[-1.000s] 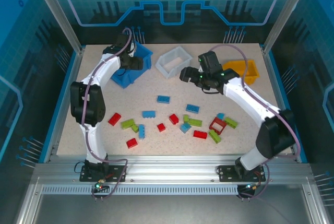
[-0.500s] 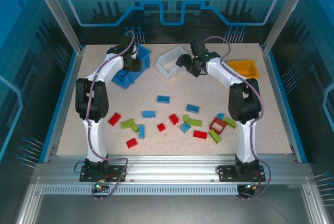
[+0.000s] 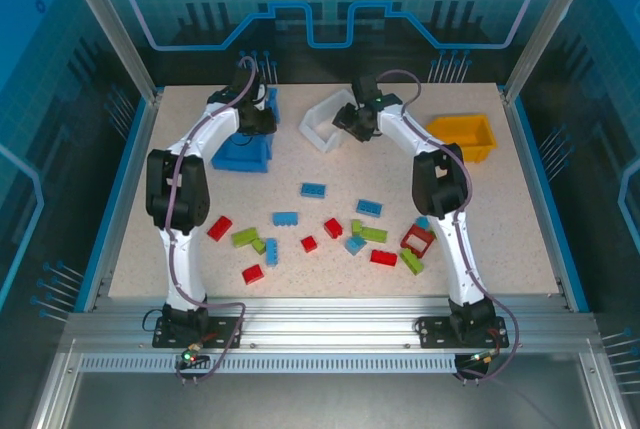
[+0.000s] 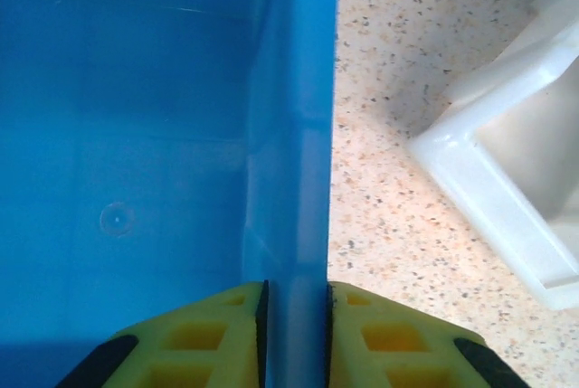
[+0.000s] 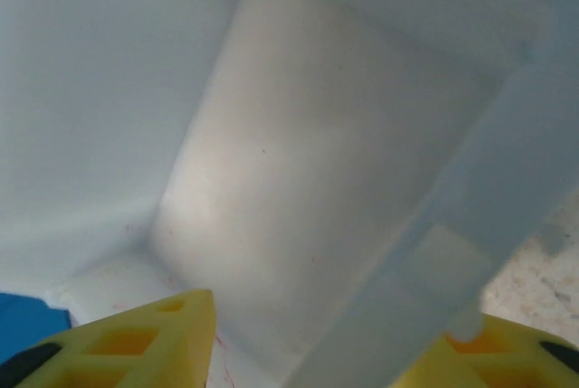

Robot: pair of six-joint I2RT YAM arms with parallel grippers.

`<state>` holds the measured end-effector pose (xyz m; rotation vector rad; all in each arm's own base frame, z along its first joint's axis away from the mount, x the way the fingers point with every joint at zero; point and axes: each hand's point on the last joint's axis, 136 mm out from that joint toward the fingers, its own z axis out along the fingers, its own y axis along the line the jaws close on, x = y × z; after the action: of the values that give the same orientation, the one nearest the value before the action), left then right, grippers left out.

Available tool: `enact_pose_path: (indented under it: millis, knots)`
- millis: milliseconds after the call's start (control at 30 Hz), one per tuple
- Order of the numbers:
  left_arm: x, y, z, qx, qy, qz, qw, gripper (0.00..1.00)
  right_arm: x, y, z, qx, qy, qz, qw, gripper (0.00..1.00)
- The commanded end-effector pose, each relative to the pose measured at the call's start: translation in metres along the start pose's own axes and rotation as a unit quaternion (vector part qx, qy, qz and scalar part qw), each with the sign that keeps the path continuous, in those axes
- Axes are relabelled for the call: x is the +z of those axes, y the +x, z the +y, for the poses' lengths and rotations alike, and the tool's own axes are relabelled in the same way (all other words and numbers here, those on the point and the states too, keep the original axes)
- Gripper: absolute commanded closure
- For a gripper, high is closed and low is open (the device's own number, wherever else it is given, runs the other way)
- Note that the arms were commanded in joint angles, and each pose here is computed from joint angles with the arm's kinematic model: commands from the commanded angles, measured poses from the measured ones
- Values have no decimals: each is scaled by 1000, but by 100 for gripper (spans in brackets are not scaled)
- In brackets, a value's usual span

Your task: Sort the legos into containers by color

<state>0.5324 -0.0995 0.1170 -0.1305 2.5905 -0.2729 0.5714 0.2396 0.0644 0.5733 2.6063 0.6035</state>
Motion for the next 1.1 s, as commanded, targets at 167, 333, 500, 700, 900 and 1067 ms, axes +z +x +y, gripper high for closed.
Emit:
enact_pose_path:
  millis: [167, 333, 500, 700, 900, 1067]
  knots:
    - [-10, 8, -54, -24, 64, 8, 998, 87, -28, 7, -37, -51, 98, 10, 994, 81]
    - [-8, 22, -81, -34, 73, 21, 997, 93, -66, 12, -50, -109, 119, -2, 987, 87]
    - [-3, 33, -97, -41, 64, 24, 997, 96, -87, 24, -65, -158, 122, 13, 980, 88]
    - [-1, 43, -103, -57, 48, 27, 997, 99, -90, 46, -65, -186, 123, 44, 974, 91]
    - [-2, 68, -112, -81, 48, 42, 995, 100, -90, 57, -75, -171, 125, 46, 976, 92]
    - [-8, 90, -122, -99, 59, 50, 992, 100, -103, 58, -80, -177, 131, 37, 975, 92]
